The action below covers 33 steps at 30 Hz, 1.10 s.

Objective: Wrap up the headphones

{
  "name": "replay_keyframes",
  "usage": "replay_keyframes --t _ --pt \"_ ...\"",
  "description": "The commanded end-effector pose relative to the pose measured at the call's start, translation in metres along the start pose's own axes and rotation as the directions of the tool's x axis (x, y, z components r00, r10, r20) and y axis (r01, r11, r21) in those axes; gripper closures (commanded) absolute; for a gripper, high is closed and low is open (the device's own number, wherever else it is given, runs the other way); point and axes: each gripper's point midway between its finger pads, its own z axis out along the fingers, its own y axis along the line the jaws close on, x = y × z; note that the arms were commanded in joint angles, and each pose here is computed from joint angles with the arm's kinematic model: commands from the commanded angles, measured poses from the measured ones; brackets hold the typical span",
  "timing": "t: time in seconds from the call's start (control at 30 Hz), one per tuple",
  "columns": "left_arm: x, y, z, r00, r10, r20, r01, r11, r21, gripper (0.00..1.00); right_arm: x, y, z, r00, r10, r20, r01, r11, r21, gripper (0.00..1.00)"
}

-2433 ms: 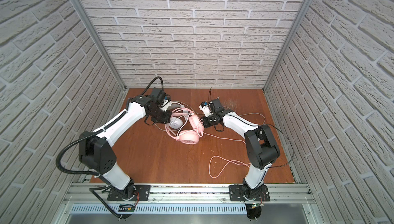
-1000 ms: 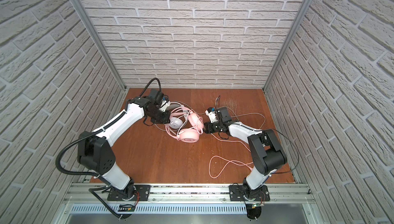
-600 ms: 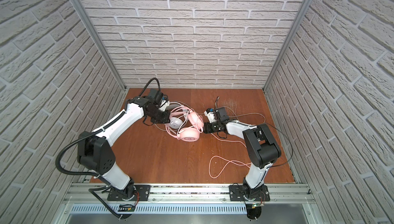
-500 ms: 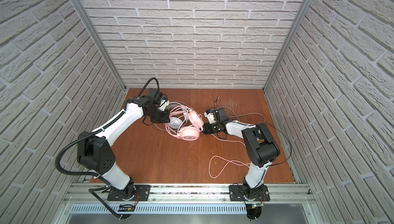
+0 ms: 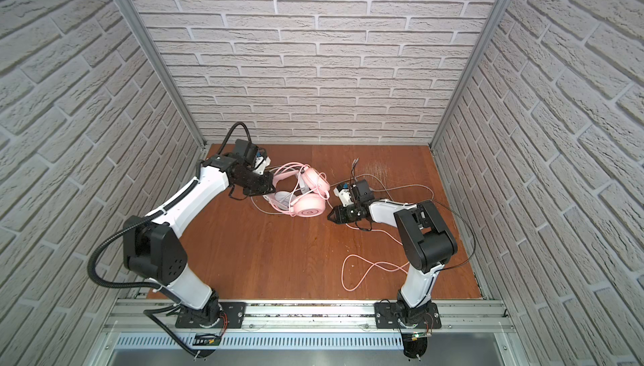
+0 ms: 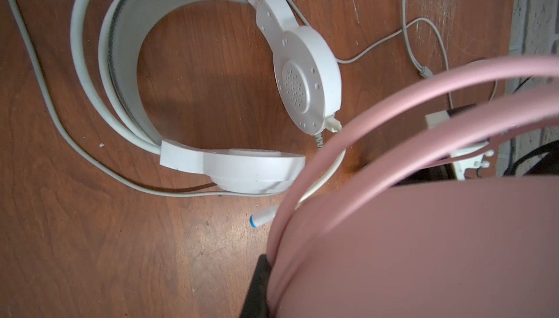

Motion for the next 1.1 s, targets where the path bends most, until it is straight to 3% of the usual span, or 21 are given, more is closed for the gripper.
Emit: replay_keyframes --t 0.0,1.07 --pt "-0.027 -0.03 -0.03 0.993 0.002 0.12 -0.017 0.993 0.12 1.0 0.01 0.001 0.004 0.999 0.024 -0.025 -0.024 0.999 -0.024 0.62" --pt "-0.076 -0.015 -0.044 0.951 -0.137 0.276 0.097 0.983 0.154 1.0 0.059 -0.006 0.006 0.99 0.077 -0.117 -0.079 0.997 -0.012 0.67"
